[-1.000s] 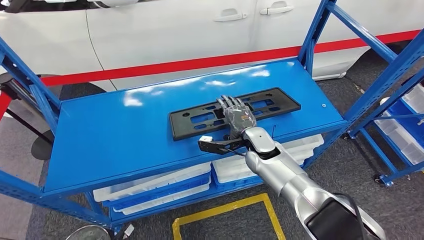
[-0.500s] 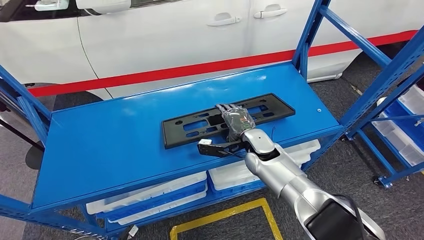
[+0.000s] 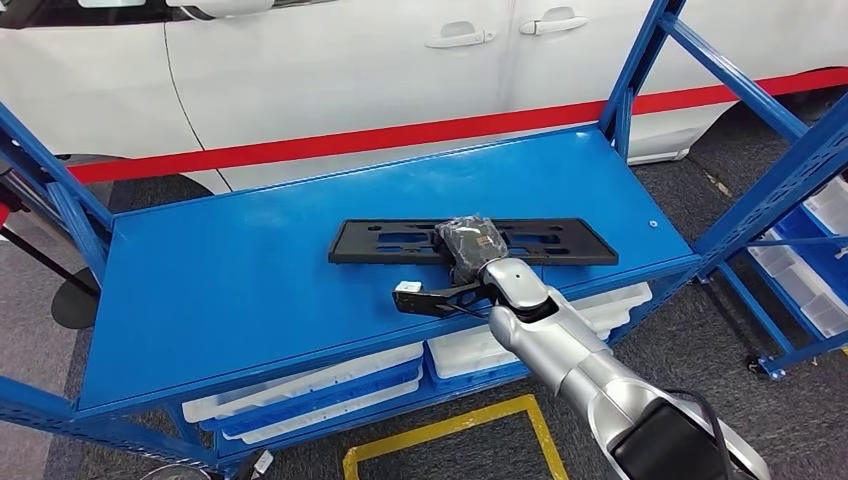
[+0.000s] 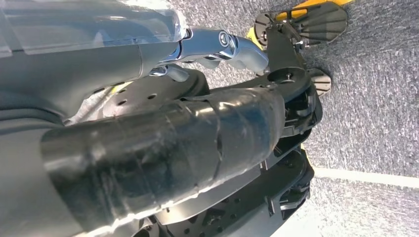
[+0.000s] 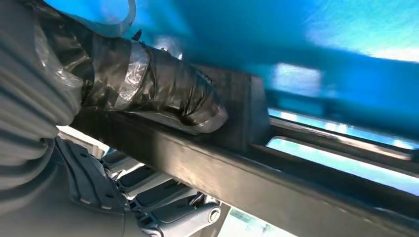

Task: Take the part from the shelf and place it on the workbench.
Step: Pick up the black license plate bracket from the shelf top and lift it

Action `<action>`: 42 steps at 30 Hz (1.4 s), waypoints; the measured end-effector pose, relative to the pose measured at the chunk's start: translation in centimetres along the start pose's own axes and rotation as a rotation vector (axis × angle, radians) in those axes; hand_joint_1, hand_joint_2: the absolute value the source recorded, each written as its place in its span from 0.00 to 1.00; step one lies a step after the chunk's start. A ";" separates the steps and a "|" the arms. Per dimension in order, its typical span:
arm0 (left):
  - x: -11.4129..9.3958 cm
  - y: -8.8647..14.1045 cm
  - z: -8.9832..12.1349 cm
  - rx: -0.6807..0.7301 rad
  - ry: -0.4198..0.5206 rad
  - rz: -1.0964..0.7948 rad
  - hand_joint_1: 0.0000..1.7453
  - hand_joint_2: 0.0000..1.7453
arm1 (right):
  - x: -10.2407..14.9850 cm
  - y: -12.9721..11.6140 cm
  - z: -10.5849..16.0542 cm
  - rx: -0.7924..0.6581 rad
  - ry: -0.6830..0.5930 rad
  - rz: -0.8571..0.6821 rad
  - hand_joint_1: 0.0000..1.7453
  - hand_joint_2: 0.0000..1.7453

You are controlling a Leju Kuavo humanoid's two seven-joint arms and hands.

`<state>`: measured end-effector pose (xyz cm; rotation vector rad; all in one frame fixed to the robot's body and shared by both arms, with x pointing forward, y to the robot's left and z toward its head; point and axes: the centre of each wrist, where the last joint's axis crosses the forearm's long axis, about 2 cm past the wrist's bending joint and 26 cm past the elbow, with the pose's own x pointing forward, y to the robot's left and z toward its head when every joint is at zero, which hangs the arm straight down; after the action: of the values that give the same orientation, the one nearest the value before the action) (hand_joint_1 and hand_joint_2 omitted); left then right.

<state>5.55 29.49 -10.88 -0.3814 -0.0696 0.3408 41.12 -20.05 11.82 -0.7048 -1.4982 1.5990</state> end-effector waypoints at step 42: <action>-0.3 0.5 0.1 0.022 -0.094 -0.065 0.00 0.00 | 0.1 -2.3 -0.5 -0.095 -0.211 -0.186 0.97 1.00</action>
<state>5.11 29.84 -10.92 -0.3402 -0.1697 0.2954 41.94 -19.80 14.05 -0.4432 -1.7481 1.5048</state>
